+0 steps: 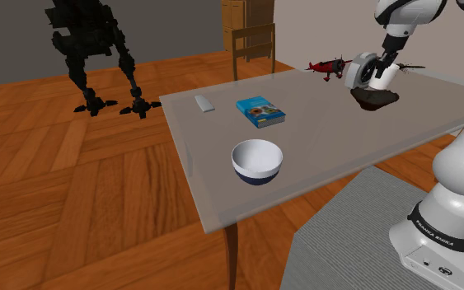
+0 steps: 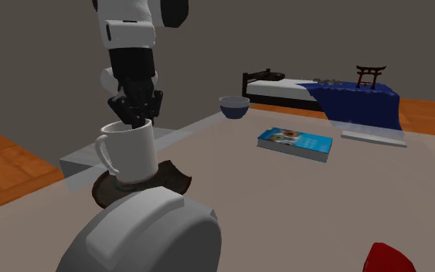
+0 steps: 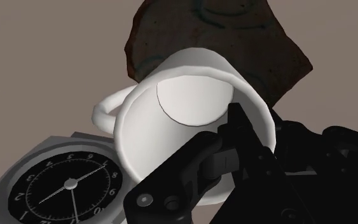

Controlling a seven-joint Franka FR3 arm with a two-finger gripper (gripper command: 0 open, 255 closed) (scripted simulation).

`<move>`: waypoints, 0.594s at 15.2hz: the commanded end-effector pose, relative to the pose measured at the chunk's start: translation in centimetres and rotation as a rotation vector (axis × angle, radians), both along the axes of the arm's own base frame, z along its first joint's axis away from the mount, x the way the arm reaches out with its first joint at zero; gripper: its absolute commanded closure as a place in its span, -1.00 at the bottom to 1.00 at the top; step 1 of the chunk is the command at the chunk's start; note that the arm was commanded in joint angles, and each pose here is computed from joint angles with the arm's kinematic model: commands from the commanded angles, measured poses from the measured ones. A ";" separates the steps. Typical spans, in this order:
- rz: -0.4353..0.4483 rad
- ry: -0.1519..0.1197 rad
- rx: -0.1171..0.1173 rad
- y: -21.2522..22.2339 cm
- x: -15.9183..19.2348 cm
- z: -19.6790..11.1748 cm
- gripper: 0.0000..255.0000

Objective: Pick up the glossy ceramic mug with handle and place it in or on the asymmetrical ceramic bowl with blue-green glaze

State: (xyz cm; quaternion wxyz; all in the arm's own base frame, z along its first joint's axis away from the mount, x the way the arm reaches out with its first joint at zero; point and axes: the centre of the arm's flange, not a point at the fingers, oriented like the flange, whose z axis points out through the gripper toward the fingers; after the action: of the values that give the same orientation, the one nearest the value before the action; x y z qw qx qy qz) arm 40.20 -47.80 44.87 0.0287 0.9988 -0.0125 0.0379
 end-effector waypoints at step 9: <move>0.000 -0.001 -0.001 -0.1 0.0 -2.0 1.00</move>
State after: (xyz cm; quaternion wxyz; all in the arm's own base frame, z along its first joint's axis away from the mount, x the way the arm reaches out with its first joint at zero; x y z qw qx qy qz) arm 40.21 -47.85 42.90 0.0289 0.9988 -0.0126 0.0380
